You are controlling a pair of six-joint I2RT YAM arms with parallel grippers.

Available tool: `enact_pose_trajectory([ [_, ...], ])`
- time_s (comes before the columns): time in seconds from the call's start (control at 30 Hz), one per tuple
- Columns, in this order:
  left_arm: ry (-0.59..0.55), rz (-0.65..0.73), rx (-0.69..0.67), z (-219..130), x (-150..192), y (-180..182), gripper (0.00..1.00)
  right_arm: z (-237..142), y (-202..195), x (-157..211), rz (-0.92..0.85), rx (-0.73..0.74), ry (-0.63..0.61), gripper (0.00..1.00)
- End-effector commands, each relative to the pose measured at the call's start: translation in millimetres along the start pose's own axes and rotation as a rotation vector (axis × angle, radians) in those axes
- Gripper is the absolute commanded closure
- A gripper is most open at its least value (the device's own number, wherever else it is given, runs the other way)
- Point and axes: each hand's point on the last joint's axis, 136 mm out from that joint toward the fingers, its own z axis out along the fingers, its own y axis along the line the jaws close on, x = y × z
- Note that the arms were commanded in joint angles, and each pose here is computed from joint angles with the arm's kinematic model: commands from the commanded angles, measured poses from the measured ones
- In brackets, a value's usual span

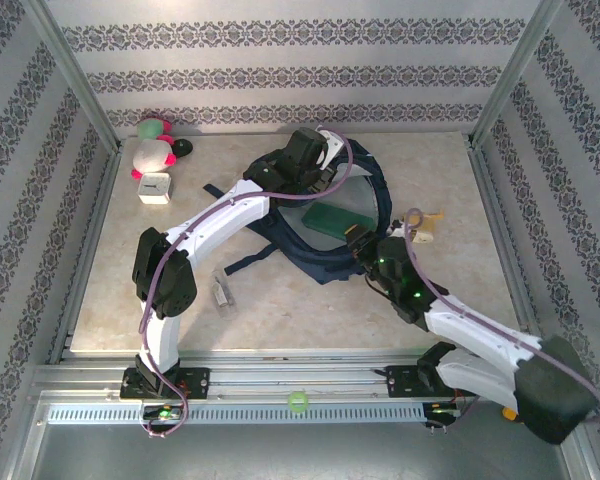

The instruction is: Pack the student bag

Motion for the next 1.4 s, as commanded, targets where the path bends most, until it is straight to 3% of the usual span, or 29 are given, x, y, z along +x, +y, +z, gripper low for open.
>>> enact_pose_trajectory([
  [0.0, -0.120, -0.073, -0.004, -30.5, -43.3, 11.4, 1.00, 5.9, 49.3, -30.5, 0.107, -0.139, -0.205, 0.79],
  [0.5, -0.161, -0.150, 0.064, -45.0, -58.5, 16.3, 1.00, 113.9, 34.8, 17.4, 0.430, -0.199, -0.277, 0.80],
  [0.77, -0.192, -0.172, 0.103, -59.0, -67.7, 19.4, 1.00, 158.2, 29.8, 42.6, 0.476, -0.185, -0.205, 0.74],
  [0.87, -0.188, -0.177, 0.077, -58.1, -65.0, 28.7, 1.00, 159.3, 31.9, 51.6, 0.452, -0.180, -0.168, 0.63],
  [1.0, -0.158, -0.203, 0.051, -48.9, -51.7, 45.8, 1.00, 141.0, 13.3, 53.3, 0.346, -0.066, -0.158, 0.50],
  [1.13, -0.126, -0.193, 0.032, -43.2, -42.5, 57.3, 1.00, 125.7, -0.6, 56.2, 0.304, -0.005, -0.113, 0.43],
  [1.37, -0.120, -0.175, -0.009, -44.2, -40.3, 73.7, 1.00, 115.8, -1.0, 83.1, 0.240, -0.018, 0.107, 0.37],
])
